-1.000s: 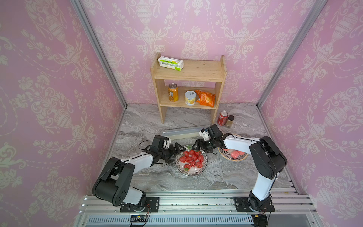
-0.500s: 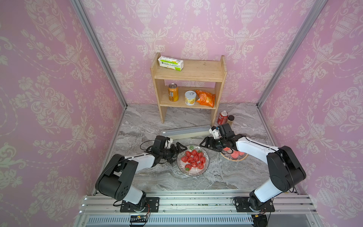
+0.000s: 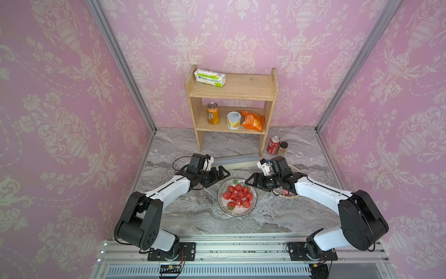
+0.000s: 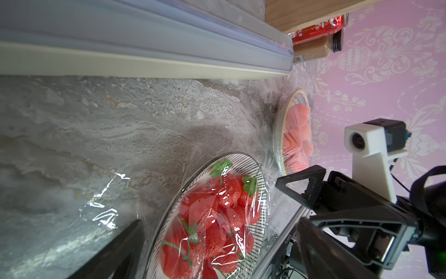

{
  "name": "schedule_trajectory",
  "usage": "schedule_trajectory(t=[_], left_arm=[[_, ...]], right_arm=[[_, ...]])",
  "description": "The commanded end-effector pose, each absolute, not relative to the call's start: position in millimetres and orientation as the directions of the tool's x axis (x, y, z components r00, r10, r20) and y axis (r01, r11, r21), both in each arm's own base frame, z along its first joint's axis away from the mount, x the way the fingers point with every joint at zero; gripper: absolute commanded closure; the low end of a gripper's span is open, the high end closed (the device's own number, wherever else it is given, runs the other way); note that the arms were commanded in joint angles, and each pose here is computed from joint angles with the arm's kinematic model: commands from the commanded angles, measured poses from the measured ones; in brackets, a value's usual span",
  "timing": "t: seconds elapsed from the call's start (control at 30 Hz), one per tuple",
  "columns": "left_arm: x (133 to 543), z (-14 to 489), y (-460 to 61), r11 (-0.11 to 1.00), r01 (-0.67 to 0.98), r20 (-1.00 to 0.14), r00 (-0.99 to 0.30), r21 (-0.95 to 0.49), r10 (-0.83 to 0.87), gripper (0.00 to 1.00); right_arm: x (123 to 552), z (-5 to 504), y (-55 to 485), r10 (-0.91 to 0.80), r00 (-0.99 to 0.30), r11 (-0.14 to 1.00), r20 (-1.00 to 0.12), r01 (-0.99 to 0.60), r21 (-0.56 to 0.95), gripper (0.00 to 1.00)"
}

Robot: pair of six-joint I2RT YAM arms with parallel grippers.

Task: Wrap the plate with plastic wrap
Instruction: Cover the plate with plastic wrap.

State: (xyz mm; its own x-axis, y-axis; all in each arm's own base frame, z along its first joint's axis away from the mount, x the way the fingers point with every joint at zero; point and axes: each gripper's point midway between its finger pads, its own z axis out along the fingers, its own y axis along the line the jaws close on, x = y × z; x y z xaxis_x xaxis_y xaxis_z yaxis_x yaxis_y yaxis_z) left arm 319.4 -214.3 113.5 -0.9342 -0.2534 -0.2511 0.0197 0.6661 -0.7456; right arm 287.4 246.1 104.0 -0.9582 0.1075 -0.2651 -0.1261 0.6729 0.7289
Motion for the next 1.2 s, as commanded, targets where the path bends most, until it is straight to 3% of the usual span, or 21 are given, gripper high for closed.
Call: schedule_trajectory(t=[0.0,0.43,1.17], left_arm=[[324,115,-220,0.661,0.072,-0.276,-0.938,-0.747,-0.21,0.01],[342,97,-237,0.621,0.076,-0.247,-0.949,-0.781,-0.195,0.01],[332,75,-255,0.585,0.05,-0.171,-0.973,-0.81,-0.154,0.01]], right_arm=[[293,110,254,0.117,-0.953,0.646,-0.281,-0.141,0.75,0.19],[296,100,257,0.104,-0.959,0.666,-0.264,-0.13,0.735,0.2],[299,77,249,0.08,-0.961,0.728,-0.265,-0.125,0.674,0.19]])
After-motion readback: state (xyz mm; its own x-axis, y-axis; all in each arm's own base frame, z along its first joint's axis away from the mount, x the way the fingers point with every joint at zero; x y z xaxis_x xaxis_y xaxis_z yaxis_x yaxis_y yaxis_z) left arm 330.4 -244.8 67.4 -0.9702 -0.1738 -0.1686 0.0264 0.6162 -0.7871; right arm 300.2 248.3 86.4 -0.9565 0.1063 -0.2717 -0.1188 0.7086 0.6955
